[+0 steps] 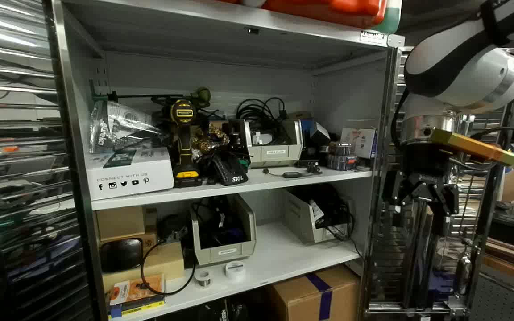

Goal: Pick the cable and put it in the box

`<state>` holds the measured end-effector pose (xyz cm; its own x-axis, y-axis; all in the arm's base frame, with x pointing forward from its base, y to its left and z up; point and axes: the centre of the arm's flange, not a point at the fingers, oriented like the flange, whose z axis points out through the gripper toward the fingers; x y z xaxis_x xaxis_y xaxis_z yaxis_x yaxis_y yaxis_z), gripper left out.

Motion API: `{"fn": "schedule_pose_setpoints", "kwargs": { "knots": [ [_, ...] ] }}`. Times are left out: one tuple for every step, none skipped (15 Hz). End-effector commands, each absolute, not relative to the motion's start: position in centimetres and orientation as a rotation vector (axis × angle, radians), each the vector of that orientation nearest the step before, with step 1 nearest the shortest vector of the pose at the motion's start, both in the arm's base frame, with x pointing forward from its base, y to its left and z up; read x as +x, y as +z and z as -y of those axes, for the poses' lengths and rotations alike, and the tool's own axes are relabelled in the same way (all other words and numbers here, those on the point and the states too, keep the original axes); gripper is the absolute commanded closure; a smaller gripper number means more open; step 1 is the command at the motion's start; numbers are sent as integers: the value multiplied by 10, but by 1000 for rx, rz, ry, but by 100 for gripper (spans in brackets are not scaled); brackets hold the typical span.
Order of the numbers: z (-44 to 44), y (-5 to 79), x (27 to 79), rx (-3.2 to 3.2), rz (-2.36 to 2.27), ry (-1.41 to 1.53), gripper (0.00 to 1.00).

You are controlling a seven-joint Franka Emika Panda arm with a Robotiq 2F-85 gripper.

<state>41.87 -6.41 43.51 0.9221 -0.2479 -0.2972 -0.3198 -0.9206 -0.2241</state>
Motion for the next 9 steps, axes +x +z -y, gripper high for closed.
{"fn": "schedule_pose_setpoints", "kwargs": {
  "knots": [
    [64, 436, 419, -2813, -423, 380, 0],
    [64, 438, 420, -2814, -423, 375, 0],
    [65, 438, 420, -2814, -423, 373, 0],
    [65, 439, 420, -2814, -423, 373, 0],
    [65, 439, 420, -2814, -423, 372, 0],
    [65, 439, 420, -2814, -423, 372, 0],
    [65, 439, 420, -2814, -423, 372, 0],
    [65, 439, 420, -2814, -423, 372, 0],
    [65, 439, 420, -2814, -423, 372, 0]
  ]
}}
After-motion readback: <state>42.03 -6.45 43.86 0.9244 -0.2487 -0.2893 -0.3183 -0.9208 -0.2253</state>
